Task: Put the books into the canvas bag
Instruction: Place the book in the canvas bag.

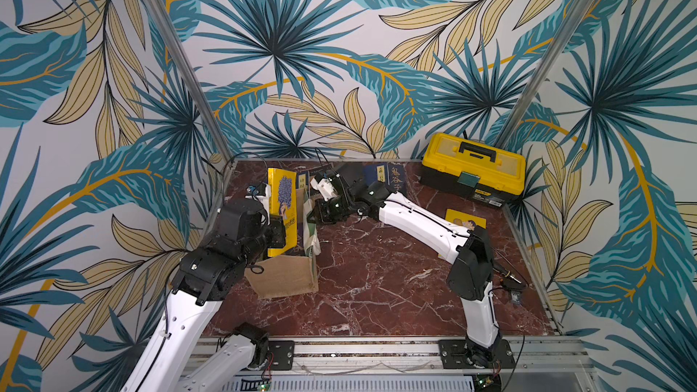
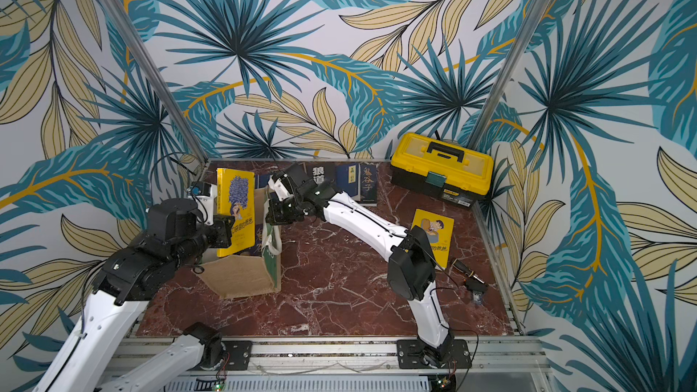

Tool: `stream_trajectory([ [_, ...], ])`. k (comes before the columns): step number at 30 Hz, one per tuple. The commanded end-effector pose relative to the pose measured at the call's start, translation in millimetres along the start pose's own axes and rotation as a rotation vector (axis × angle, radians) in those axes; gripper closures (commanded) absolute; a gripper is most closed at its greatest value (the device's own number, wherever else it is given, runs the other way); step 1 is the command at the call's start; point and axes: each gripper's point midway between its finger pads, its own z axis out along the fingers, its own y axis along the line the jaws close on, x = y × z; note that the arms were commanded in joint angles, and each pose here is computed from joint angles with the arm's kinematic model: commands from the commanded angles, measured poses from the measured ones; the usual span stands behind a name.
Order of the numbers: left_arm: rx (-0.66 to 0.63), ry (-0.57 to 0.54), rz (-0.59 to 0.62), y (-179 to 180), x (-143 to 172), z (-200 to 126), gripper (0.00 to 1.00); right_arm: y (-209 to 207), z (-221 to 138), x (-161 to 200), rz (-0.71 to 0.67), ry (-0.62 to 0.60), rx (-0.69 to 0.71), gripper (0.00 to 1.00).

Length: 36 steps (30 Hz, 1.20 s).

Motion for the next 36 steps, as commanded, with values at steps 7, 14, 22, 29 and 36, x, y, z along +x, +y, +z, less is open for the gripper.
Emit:
stream_trajectory([
  [7, 0.092, 0.082, -0.041, -17.0, 8.9, -8.5, 1.0, 10.1, -29.5, -14.7, -0.051, -0.086, 0.018, 1.0],
  [14, 0.153, 0.199, -0.044, -29.8, 27.7, 4.7, 1.0, 11.5, -25.6, -12.8, -0.049, -0.067, 0.006, 1.0],
  [22, 0.131, 0.319, -0.094, -30.0, 36.2, 36.9, 1.0, 13.2, -23.7, -4.9, -0.052, -0.018, -0.007, 1.0],
  [29, 0.232, 0.421, -0.207, -25.8, 47.7, 68.1, 1.0, 12.4, -22.1, -2.0, -0.052, -0.004, -0.009, 1.0],
  [36, 0.236, 0.506, -0.301, 0.3, 82.5, 99.2, 1.0, 10.6, -18.3, 0.4, -0.051, 0.009, -0.011, 1.0],
])
